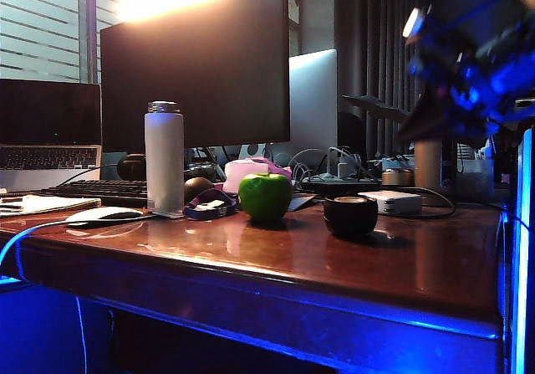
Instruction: Stack the black thermos bottle cap from the table onto the green apple.
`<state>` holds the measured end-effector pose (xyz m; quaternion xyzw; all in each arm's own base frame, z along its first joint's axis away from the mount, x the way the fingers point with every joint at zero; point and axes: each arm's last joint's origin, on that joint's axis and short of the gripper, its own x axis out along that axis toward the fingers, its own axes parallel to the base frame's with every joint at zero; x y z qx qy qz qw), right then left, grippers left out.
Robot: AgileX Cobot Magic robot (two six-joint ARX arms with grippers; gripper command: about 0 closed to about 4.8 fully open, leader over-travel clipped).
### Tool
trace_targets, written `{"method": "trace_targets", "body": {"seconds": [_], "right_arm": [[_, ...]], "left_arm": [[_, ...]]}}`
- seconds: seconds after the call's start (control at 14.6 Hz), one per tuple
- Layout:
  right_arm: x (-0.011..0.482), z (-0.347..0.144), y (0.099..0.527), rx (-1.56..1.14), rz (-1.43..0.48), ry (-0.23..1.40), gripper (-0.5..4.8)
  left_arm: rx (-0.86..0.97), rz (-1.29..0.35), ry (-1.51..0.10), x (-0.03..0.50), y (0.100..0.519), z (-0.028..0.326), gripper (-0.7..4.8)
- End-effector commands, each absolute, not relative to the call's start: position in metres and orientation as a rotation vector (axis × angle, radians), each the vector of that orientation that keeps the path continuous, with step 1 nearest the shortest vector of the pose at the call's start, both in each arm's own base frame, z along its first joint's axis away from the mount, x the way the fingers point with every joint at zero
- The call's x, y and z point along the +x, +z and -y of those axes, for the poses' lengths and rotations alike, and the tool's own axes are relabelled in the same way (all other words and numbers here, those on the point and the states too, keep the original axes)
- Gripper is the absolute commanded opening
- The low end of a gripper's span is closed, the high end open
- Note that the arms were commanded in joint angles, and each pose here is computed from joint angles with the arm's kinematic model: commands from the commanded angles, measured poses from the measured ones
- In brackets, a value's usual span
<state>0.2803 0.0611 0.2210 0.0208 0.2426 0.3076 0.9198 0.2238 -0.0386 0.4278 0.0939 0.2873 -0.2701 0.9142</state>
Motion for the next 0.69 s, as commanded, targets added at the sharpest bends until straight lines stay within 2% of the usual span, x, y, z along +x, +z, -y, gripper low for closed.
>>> {"method": "trace_targets", "body": {"seconds": [0.07,0.27,0.34,0.48,0.69], "right_arm": [[0.285,-0.070,0.214,0.009,-0.497,0.673,4.79],[0.284,-0.090,0.206,-0.113,-0.484,0.711,4.79],[0.285,-0.097,0.202,-0.146,-0.488,0.692,4.79],[0.286,-0.106,0.196,-0.216,-0.499,0.537,4.79],[0.291,-0.115,0.196,-0.225,-0.461,0.514,4.79]], "left_arm": [[0.188,-0.570,-0.559,0.223,0.431,0.039,-0.04],[0.176,-0.546,-0.597,0.223,0.433,0.040,-0.04],[0.174,-0.544,-0.598,0.223,0.433,0.040,-0.04],[0.174,-0.545,-0.598,0.223,0.433,0.040,-0.04],[0.175,-0.545,-0.599,0.223,0.433,0.040,-0.04]]}}
